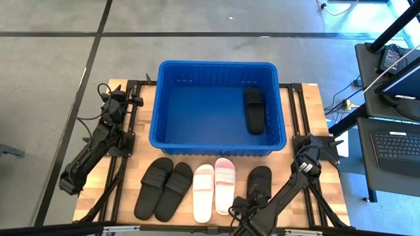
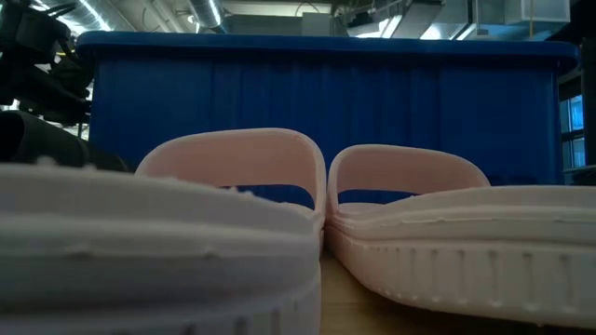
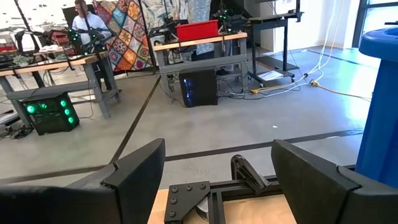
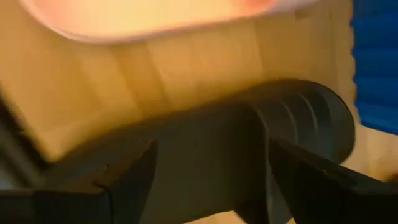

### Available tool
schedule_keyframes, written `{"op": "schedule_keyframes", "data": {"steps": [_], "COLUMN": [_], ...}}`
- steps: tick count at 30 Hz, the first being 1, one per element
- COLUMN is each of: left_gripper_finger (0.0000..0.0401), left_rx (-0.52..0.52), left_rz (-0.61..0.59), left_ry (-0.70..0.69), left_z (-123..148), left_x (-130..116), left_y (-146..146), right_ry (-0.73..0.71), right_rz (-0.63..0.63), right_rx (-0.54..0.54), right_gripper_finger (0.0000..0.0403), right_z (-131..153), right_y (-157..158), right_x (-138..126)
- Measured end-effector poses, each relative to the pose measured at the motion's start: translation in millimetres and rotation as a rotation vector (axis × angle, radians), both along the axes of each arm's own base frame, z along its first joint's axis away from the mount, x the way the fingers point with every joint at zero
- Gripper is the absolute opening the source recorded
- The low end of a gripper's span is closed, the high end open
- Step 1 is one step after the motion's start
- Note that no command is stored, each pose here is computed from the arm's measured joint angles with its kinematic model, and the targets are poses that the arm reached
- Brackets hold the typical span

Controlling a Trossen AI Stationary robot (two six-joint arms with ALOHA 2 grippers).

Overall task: Pick and place slides into bin
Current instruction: Put the black slipper into the blue bin

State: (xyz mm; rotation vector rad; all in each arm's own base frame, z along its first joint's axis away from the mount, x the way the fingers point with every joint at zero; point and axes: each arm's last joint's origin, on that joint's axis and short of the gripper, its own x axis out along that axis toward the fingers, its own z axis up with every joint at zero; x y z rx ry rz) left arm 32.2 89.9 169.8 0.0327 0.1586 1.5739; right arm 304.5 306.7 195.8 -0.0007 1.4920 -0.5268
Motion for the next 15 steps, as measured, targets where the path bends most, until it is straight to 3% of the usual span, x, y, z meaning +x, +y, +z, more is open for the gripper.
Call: {"op": "schedule_keyframes", "data": {"steps": [15], "left_gripper_finger": [0.0290], "left_rx": [0.000], "left_rz": [0.000], "left_ry": [0.000], "left_z": [0], "left_x": [0], "left_y": [0], "right_ry": [0.060], "right_rz": [0.044], "right_rx": [-0.068], "right_gripper_finger": [0.0305], "right_z": [-18], "right_y": [-7], "right_x": [-5]}}
